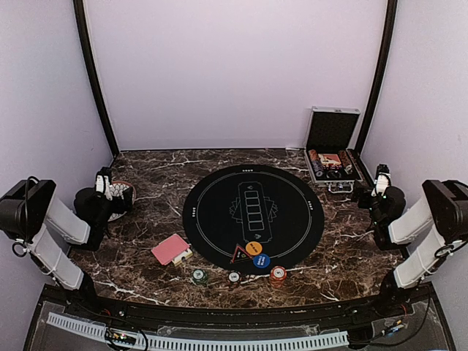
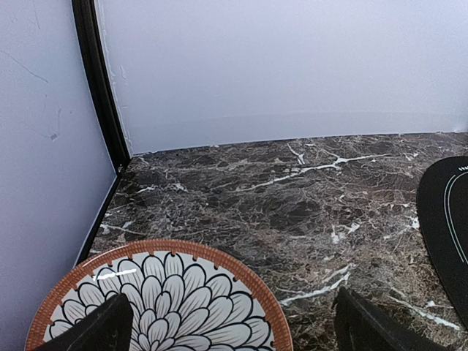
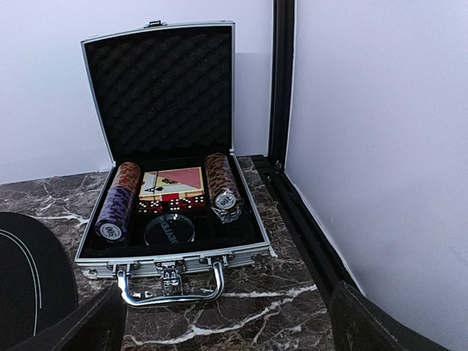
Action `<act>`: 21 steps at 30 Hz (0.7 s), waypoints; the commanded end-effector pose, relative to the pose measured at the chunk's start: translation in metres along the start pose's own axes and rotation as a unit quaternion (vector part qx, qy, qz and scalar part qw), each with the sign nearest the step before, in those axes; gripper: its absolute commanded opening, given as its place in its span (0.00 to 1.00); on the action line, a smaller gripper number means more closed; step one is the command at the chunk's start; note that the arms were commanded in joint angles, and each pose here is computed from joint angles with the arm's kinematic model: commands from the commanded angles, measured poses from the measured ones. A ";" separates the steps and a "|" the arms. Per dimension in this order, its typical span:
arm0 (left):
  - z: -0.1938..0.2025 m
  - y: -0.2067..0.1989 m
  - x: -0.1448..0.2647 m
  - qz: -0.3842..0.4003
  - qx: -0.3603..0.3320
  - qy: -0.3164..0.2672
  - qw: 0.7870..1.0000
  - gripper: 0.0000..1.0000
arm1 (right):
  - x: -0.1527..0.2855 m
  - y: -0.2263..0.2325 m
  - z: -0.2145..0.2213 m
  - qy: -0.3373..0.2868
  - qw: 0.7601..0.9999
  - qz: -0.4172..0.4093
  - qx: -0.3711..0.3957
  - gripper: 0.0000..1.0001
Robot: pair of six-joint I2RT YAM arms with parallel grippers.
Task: Distribute texas hold em gaming equipment
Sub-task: Move the all-in button to the poker table mat.
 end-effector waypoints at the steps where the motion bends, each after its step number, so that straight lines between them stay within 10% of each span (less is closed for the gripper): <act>1: -0.006 -0.001 -0.002 0.003 -0.007 -0.014 1.000 0.99 | 0.000 0.000 -0.005 -0.017 1.000 -0.001 -0.005 0.99; 21: -0.052 0.004 -0.028 0.066 -0.028 0.084 0.994 0.99 | -0.021 0.004 -0.091 0.013 0.998 0.048 -0.049 0.99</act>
Point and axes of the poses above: each gripper's point midway between its finger pads, its own x axis back along the fingers, its own y axis along the line the jaws close on, z = x × y, the point moved 9 cm from there along x, back along the fingers, and after that the axes turned 3 degrees about -x, right-handed, at the moved point
